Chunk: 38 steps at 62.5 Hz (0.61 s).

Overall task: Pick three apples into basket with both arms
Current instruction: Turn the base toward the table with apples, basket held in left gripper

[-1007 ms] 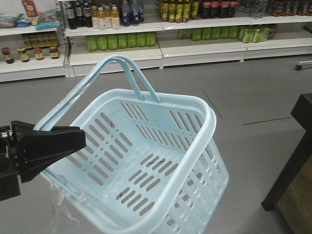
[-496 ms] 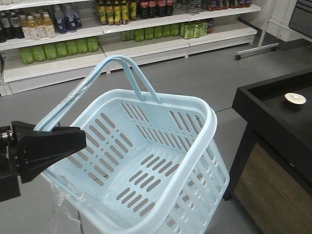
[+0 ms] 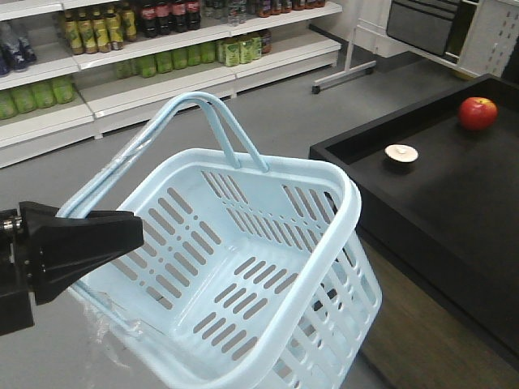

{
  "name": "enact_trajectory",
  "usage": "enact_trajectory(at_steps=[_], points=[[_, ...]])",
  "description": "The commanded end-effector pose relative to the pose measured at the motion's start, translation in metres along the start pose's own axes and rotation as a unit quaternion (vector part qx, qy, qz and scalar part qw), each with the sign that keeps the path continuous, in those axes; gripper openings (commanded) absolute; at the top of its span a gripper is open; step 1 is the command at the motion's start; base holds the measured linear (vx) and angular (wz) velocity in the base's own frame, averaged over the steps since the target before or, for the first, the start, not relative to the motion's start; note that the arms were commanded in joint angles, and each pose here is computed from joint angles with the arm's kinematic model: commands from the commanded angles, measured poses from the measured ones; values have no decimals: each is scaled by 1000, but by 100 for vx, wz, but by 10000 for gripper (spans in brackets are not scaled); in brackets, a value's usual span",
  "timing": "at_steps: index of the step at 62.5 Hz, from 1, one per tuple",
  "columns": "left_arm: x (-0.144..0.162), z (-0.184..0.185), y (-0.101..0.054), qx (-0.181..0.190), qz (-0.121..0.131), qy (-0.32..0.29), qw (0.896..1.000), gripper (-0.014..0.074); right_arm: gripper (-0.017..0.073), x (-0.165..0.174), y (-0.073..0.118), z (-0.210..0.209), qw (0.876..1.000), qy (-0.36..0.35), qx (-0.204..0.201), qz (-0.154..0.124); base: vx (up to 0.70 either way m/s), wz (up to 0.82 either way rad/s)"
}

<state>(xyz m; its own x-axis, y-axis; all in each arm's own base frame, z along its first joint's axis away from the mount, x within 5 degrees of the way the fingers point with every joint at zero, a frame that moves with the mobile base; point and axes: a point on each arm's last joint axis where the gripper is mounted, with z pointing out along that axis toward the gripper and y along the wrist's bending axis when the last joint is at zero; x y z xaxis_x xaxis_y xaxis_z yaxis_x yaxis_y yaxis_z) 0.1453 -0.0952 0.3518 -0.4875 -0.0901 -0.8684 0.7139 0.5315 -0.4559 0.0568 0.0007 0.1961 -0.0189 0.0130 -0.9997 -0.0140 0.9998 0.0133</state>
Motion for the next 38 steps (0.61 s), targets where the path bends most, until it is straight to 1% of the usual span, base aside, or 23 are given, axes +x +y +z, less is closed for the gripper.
enact_trajectory(at_steps=[1, 19, 38], points=[[-10, -3, -7, 2, 7, -18, 1000, -7, -1, -3, 0, 0, 999, -34, 2, -5, 10, -39], [-10, -3, -7, 2, 7, -18, 1000, -7, -1, -3, 0, 0, 999, -34, 2, -5, 10, -42], [-10, -3, -7, 2, 7, -18, 1000, -7, -1, -3, 0, 0, 999, -34, 2, -5, 11, -49]])
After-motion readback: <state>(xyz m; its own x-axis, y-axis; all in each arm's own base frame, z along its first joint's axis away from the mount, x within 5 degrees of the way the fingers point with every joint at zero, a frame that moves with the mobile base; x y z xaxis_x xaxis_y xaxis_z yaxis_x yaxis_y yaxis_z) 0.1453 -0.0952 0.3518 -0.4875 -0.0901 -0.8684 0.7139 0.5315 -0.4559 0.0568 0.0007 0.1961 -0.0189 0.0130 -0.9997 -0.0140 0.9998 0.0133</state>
